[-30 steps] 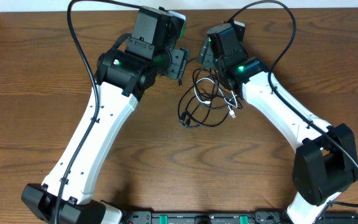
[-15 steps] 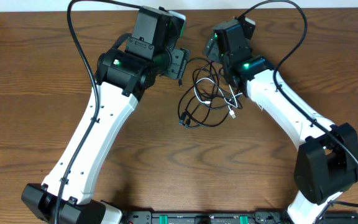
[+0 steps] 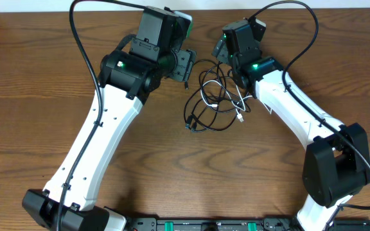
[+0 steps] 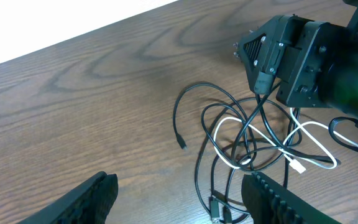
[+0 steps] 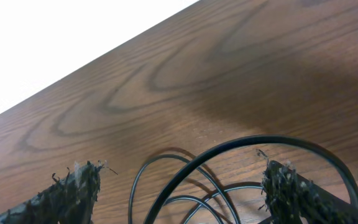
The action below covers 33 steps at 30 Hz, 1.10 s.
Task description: Untangle cables
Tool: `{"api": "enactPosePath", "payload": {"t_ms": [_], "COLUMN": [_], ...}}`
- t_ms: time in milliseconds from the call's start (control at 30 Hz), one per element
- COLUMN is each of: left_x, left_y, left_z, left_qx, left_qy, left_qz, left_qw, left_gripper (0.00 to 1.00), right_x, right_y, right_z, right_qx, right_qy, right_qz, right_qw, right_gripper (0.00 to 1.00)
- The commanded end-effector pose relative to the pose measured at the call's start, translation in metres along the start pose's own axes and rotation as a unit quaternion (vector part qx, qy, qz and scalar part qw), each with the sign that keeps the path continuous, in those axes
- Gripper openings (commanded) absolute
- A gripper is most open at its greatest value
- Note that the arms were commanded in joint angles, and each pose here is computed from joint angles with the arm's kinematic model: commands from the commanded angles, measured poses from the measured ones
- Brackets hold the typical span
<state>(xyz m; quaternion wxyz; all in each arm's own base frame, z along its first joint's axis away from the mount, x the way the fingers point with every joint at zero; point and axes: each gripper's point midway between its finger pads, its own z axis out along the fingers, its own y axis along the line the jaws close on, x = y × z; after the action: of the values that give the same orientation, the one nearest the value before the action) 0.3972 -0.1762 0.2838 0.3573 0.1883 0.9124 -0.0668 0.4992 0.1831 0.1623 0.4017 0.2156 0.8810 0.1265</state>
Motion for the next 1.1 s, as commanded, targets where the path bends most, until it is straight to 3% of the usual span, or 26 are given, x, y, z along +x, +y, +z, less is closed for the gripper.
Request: {"api": "enactPosePath", "payload": {"t_ms": [0, 333, 367, 400, 433, 467, 667, 900, 1067], "left_x": [0.004, 0.005, 0.005, 0.005, 0.005, 0.005, 0.005, 0.005, 0.005], "left_y": [-0.001, -0.001, -0.001, -0.001, -0.001, -0.001, -0.001, -0.001, -0.001], "left_z": [0.005, 0.005, 0.005, 0.005, 0.005, 0.005, 0.005, 0.005, 0.005], "left_qx": [0.004, 0.004, 0.004, 0.004, 0.004, 0.004, 0.004, 0.004, 0.004], "left_qy": [0.008, 0.009, 0.009, 0.009, 0.009, 0.009, 0.009, 0.009, 0.009], "left_qz": [-0.002, -0.002, -0.002, -0.002, -0.002, -0.002, -0.002, -0.002, -0.002], "left_qw": [1.000, 1.000, 1.000, 1.000, 1.000, 1.000, 1.000, 1.000, 1.000], "left_gripper": [0.69, 0.69, 0.69, 0.69, 0.69, 0.69, 0.69, 0.69, 0.69], "right_x": [0.002, 0.027, 0.028, 0.029, 0.028, 0.028, 0.001, -0.100, -0.154], "right_y": [-0.005, -0.015, -0.016, -0.016, -0.015, -0.015, 0.025, 0.092, 0.107], "right_z": [0.005, 0.027, 0.028, 0.029, 0.029, 0.029, -0.002, -0.160, -0.274], "right_qx": [0.010, 0.027, 0.028, 0.029, 0.028, 0.027, -0.065, -0.170, -0.221], "right_qy": [0.000, 0.031, 0.032, 0.033, 0.032, 0.031, 0.013, -0.138, -0.234], "right_qz": [0.005, -0.006, -0.006, -0.007, -0.006, -0.006, -0.054, -0.206, -0.219], "right_qw": [1.000, 0.999, 0.999, 0.999, 0.999, 0.999, 0.996, 0.954, 0.921], "right_gripper": [0.82, 0.80, 0.72, 0.48, 0.10, 0.03, 0.01, 0.01, 0.01]}}
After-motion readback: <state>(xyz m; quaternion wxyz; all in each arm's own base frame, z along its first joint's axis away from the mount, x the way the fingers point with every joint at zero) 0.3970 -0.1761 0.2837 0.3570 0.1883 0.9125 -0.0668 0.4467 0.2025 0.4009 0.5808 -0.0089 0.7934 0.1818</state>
